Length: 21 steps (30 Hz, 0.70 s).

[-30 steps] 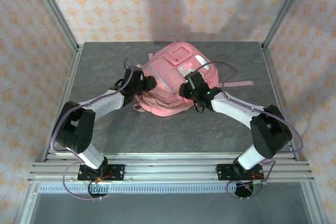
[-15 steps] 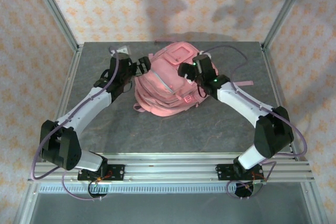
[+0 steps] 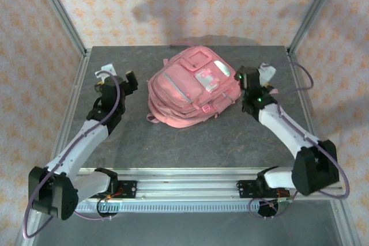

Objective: Pack books, pencil case, and school supplies into a backpack

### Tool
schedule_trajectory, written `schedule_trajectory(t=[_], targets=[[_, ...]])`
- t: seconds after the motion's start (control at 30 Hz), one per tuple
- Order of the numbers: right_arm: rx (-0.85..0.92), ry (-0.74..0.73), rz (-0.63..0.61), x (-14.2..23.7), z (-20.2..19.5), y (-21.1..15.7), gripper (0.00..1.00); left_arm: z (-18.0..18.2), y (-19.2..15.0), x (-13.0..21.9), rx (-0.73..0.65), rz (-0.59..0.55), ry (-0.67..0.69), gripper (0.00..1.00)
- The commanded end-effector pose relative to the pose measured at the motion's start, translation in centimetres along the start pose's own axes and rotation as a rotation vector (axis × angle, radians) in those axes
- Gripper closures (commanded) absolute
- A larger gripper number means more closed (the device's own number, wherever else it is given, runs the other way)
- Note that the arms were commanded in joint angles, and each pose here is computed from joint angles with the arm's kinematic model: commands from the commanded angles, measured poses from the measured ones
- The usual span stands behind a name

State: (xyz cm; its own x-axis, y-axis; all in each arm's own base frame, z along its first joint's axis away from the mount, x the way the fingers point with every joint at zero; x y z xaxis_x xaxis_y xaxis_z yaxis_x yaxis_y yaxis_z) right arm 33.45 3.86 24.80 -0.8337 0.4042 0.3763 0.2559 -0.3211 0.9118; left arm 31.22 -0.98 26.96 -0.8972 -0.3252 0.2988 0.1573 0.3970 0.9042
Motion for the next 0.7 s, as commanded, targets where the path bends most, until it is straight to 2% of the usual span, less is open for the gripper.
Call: schedule_trajectory(t=[0.0,0.07,0.17,0.3,0.4,0.53,0.67], targets=[[-0.125,-0.209,-0.223,1.4,-4.9,0.0,0.0,2.7,0.6,0.9,-0.041,-0.15,0.093,0.01],[-0.15,-0.227,-0.288,2.1,-7.1,-1.5,0.0,4.3,-0.7,1.4,-0.066,-0.192,0.123,0.01],[-0.101,-0.206,-0.304,2.0,-8.8,-4.2,0.0,6.4,-3.5,1.3,-0.069,-0.198,0.149,0.01],[0.0,-0.247,-0.296,1.6,-9.7,-5.9,0.0,7.5,-6.7,1.0,-0.042,-0.205,0.095,0.01],[0.066,-0.228,-0.303,0.9,-9.5,-6.7,0.0,8.6,-7.8,1.2,0.013,-0.297,0.078,0.01],[0.058,-0.207,-0.334,0.2,-10.1,-8.4,0.0,8.5,-9.0,0.1,-0.063,-0.304,0.072,0.01],[0.083,-0.134,-0.332,-0.5,-9.5,-8.0,0.0,7.5,-8.9,-0.9,-0.09,-0.335,0.034,0.01]])
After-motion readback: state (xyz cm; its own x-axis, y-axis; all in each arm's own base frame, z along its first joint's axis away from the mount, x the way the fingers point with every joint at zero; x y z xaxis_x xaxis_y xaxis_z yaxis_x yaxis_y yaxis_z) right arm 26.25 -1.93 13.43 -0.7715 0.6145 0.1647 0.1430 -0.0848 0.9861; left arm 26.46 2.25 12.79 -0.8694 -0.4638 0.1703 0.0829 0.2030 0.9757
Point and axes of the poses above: each hand's point on the last joint's axis, 136 mm out from that joint toward the fingers, its own x axis back along the fingers, its own z axis along the line the jaws close on, y = z × x, the point moved 6 cm from there along x, back along the fingers, and after that the axes turned 9 degrees about x, right-handed, at the moved point
